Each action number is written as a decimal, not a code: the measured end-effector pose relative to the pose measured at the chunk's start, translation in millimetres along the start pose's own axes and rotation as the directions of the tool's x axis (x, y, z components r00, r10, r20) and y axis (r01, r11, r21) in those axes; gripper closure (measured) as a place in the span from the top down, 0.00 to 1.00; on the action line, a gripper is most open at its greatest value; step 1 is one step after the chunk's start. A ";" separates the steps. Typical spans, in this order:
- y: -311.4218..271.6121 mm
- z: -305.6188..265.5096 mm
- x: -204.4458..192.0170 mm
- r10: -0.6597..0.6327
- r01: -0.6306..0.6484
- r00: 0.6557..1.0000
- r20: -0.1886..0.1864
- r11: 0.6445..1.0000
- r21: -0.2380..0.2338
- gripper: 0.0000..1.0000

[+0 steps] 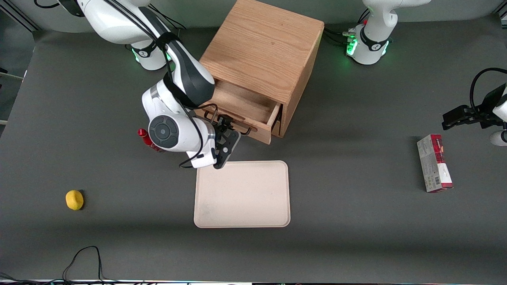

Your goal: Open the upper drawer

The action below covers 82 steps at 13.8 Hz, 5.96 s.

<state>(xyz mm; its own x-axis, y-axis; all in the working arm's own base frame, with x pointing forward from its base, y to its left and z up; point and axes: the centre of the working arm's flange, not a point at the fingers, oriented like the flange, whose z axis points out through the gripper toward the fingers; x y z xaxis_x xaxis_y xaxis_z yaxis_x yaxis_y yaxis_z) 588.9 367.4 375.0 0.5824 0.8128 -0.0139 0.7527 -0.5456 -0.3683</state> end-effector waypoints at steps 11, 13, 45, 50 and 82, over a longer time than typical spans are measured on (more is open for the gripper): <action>26.3 -8.7 9.7 0.015 -0.016 0.999 -0.039 1.000 -0.011 1.00; 33.8 -11.4 9.5 0.023 -0.023 0.999 -0.047 1.000 -0.012 1.00; 100.3 -39.1 -9.1 0.082 -0.084 0.989 -0.124 0.996 -0.005 1.00; 108.1 -42.5 -7.7 0.088 -0.089 0.986 -0.141 0.996 -0.003 1.00; 145.4 -137.9 -50.9 0.155 -0.151 0.960 -0.231 0.988 0.038 1.00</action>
<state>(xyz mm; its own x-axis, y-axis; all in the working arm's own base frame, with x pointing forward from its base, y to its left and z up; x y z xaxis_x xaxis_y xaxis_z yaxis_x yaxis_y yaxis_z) 711.0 218.6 450.3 0.7472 0.6487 0.1445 0.6443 -0.6537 -0.3970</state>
